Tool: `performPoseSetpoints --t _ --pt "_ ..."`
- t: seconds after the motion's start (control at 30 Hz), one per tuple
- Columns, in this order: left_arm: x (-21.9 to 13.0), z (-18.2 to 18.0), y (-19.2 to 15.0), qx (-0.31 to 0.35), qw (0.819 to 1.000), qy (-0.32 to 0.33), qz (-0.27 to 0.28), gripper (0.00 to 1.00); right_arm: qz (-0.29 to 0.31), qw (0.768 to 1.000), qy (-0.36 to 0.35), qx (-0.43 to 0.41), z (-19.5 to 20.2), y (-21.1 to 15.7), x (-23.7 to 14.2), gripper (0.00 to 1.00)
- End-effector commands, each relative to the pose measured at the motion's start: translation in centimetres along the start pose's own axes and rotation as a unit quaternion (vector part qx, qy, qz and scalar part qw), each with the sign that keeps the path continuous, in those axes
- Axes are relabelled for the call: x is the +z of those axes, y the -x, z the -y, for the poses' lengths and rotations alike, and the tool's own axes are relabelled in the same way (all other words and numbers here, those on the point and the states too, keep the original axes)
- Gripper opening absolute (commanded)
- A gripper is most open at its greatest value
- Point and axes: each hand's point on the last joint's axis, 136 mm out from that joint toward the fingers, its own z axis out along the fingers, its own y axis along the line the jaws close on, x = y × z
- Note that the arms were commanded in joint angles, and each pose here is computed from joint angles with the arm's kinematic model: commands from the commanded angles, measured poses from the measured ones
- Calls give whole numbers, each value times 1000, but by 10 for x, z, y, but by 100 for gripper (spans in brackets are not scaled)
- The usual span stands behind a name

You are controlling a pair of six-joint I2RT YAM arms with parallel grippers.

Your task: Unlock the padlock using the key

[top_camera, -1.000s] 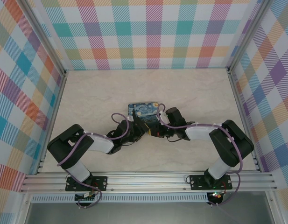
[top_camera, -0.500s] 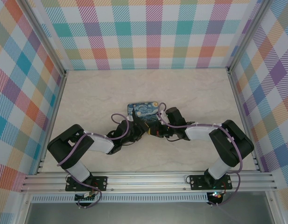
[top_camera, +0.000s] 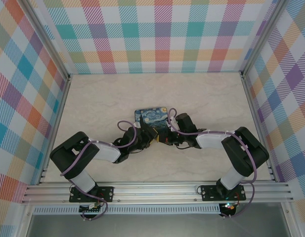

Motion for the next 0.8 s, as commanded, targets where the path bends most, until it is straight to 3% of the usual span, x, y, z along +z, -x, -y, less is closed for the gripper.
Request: performPoseSetpoints --t 0.0,0.33,0.57,0.77 --pt "-1 13 -17 -31 999 -20 -37 33 3 1000 22 -12 -13 7 2 0" --pt "-2 11 -15 -33 999 -18 -29 13 2 1000 18 -1 -7 6 0 0" --pt "0 9 -15 -34 999 -15 -28 11 3 1000 15 5 -3 6 -1 0" --pt "1 9 -14 -33 999 -14 -27 3 5 1000 18 7 -4 7 -2 4"
